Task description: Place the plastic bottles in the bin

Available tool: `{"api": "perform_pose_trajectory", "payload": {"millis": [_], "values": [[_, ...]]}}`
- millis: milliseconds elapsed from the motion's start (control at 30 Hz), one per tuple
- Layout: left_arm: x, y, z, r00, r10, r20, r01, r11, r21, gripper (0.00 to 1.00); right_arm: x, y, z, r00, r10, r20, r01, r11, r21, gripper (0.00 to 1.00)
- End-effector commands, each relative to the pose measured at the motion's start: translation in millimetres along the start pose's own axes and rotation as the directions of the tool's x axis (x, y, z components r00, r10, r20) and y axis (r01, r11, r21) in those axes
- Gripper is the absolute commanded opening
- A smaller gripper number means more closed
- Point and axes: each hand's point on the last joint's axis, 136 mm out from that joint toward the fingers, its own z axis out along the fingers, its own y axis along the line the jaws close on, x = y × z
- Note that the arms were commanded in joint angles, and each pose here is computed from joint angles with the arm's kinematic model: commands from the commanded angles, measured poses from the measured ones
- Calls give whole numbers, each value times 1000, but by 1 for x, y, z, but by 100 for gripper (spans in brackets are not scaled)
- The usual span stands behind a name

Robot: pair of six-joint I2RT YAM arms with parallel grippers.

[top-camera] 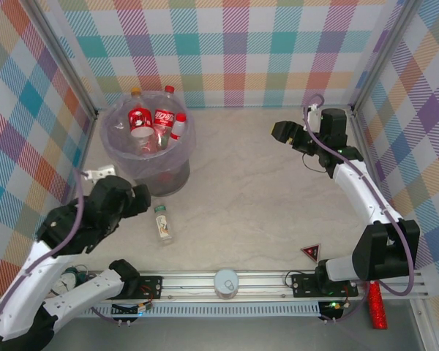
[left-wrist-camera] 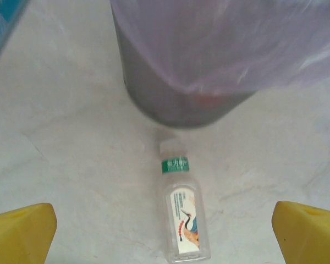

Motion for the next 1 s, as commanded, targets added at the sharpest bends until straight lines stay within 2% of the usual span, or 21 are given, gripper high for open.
{"api": "perform_pose_trajectory", "payload": {"millis": [0, 267, 533, 767, 967], "values": [[25, -18, 25, 992, -113, -56, 117, 991, 59, 100, -11, 6, -14, 997, -26, 70, 25, 1000, 9, 79], [72, -41, 88, 983, -114, -147, 126, 989, 72, 100, -11, 9, -20, 996, -30, 80, 29, 1000, 8, 79], [111, -44, 129, 969, -92, -231, 101, 994, 27, 100, -11, 11, -21, 996, -31, 80, 31, 1000, 0, 79], [134, -37, 148, 958, -98, -269, 96, 995, -21, 91, -10, 10, -20, 997, -31, 75, 31, 1000, -2, 79], [141, -30, 155, 956, -89, -280, 76, 995, -58, 78, -10, 7, -16, 997, -29, 67, 29, 1000, 1, 79]]}}
